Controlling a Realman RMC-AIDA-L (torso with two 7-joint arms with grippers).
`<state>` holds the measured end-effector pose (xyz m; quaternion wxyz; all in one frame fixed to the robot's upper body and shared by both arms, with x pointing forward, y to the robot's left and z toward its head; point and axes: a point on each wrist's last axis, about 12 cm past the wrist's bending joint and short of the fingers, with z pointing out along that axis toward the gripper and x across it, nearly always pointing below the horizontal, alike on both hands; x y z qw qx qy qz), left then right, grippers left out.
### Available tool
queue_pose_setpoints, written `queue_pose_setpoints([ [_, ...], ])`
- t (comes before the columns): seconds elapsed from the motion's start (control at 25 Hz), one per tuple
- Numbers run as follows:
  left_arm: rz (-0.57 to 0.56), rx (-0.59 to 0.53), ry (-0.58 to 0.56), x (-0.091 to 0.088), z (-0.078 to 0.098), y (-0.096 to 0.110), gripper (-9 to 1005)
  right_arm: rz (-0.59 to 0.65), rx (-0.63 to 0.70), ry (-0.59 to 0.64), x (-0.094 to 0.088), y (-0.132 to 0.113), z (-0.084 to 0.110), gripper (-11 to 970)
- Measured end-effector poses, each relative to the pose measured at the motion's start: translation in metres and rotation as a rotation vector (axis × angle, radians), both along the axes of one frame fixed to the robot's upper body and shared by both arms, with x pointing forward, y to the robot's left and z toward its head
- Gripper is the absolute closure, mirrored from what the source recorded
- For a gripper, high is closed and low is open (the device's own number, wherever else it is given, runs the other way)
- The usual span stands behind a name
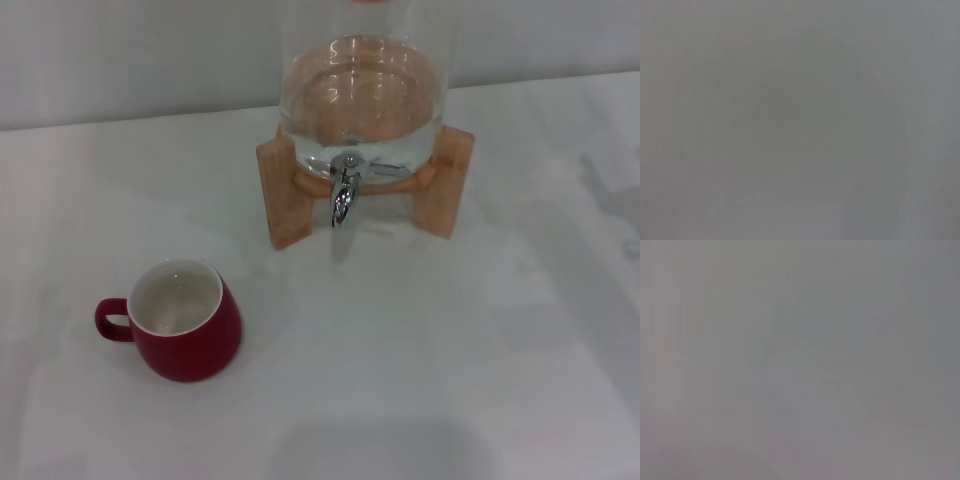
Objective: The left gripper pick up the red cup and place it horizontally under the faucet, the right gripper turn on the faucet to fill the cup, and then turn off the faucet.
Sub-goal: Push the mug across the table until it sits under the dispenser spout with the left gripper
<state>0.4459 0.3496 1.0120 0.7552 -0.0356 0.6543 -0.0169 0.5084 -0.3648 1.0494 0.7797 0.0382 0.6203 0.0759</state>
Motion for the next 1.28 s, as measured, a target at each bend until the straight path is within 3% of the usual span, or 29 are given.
queue_pose_setpoints([
  [0.52,-0.014,0.004,-0.002,0.003,0.001,-0.001,113,0.006,0.014,0.002,0.0,0.001,0.0,118],
  [1.28,-0.155,0.042,0.06,0.005,-0.006,-0.02,114,0.009,0.012,-0.002,0.002,0.001,0.001,117],
])
